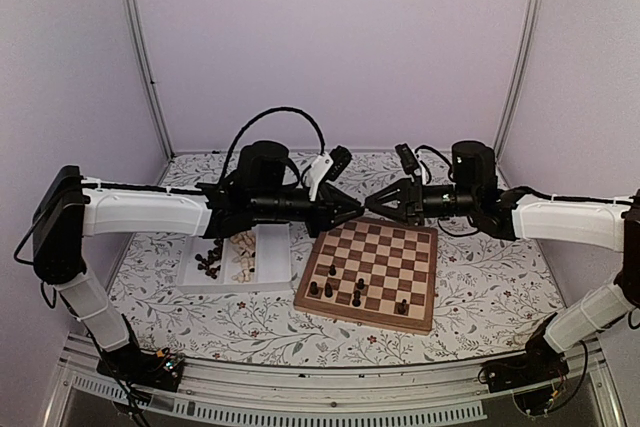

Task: Set up the chess pieces on the board
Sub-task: Place the chess piece on the chessboard.

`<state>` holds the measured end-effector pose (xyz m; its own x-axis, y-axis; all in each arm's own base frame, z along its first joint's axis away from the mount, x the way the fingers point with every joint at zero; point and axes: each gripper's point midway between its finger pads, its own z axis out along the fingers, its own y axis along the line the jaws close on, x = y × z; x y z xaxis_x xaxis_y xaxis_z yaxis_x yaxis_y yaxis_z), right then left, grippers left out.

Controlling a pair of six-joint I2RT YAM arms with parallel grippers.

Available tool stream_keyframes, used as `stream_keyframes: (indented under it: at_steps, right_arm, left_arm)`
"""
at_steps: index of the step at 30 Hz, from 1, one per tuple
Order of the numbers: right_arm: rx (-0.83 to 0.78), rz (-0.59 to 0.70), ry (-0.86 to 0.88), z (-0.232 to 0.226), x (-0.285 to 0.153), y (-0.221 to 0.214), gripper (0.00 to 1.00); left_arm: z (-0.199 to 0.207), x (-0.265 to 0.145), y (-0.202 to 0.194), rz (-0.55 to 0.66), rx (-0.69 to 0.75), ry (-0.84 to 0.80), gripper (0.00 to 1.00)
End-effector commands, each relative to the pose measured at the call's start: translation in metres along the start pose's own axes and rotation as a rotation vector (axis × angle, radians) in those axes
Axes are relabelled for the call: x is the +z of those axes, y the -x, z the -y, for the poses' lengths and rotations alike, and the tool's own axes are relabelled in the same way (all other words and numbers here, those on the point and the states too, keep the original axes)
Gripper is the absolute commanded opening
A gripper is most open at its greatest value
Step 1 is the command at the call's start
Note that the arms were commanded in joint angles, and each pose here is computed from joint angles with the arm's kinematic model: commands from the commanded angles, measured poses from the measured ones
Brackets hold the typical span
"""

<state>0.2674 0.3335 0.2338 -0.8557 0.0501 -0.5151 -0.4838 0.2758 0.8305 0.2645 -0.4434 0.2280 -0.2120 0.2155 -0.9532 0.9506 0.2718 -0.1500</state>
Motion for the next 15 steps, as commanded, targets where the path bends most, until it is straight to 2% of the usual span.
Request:
stream_keyframes:
  at_steps: [1, 15]
  right_arm:
    - [-0.001, 0.002, 0.029, -0.0005, 0.0009, 0.0002, 0.32]
    - [0.015, -0.008, 0.038, 0.0031, 0.0054, -0.0006, 0.16]
  left_arm:
    - [0.0067, 0.0005, 0.0052, 0.022, 0.012, -0.025, 0.12]
    - [0.0111, 0.0095, 0.0070, 0.020, 0.011, -0.052, 0.13]
